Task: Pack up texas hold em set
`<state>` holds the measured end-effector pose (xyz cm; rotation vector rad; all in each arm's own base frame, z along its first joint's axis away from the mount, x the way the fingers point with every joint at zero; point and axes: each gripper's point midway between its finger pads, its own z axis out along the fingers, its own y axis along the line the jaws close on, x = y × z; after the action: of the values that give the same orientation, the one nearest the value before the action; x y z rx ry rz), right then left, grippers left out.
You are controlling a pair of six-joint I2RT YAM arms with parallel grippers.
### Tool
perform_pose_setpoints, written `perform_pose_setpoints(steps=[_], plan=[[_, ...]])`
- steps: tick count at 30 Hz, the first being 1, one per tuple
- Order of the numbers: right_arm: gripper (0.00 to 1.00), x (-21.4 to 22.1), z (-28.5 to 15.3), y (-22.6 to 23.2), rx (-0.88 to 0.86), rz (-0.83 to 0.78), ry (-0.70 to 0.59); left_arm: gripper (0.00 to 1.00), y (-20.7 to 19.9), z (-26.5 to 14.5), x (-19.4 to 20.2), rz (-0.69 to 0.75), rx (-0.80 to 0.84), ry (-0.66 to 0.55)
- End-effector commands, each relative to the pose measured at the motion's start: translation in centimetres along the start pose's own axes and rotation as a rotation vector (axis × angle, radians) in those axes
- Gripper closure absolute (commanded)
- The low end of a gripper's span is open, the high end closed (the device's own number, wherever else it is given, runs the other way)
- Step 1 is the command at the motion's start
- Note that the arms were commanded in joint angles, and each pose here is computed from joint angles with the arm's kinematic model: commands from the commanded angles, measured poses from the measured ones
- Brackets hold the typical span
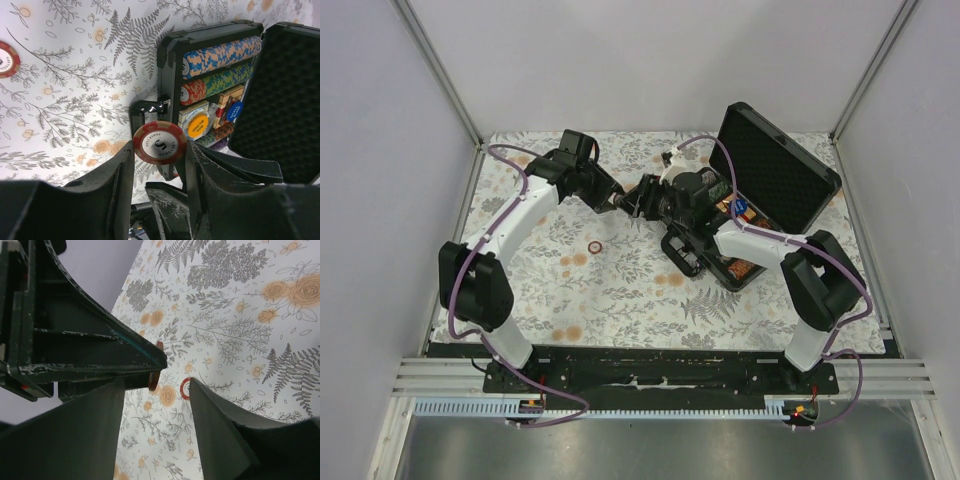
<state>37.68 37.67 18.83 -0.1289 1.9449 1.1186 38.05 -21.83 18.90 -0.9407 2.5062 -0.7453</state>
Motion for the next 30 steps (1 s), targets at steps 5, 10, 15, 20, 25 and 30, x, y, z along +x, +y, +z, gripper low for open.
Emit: perform_pose_setpoints(steps=[5, 10, 15, 20, 25, 30], plan=[[0.5, -4.5, -0.4, 2.2, -0.028, 0.001, -0.149, 0.67, -2.0, -1.5, 0.9, -0.099, 0.1, 0.039], [0.63, -4.4, 0.1, 2.5, -0.044, 0.011, -0.133, 0.67, -2.2, -1.6, 0.9, -0.112, 0.109, 0.039], [0.81, -4.3, 0.2, 2.3, -0.03, 0.013, -0.127, 0.67, -2.4, -1.5, 1.2, -0.111, 0.113, 0.045], [0.94, -4.3, 0.3, 2.0, -0.011, 0.006, -0.115, 0.66, -2.3, -1.3, 1.5, -0.106, 0.107, 0.053], [1.0, -4.4, 0.2, 1.9, -0.003, -0.007, -0.111, 0.47, -2.3, -1.4, 1.4, -0.102, 0.109, 0.044], [1.0, -3.7, -0.3, 2.3, -0.019, -0.093, -0.05, 0.17, -2.1, -1.5, 0.5, -0.069, 0.101, -0.006]])
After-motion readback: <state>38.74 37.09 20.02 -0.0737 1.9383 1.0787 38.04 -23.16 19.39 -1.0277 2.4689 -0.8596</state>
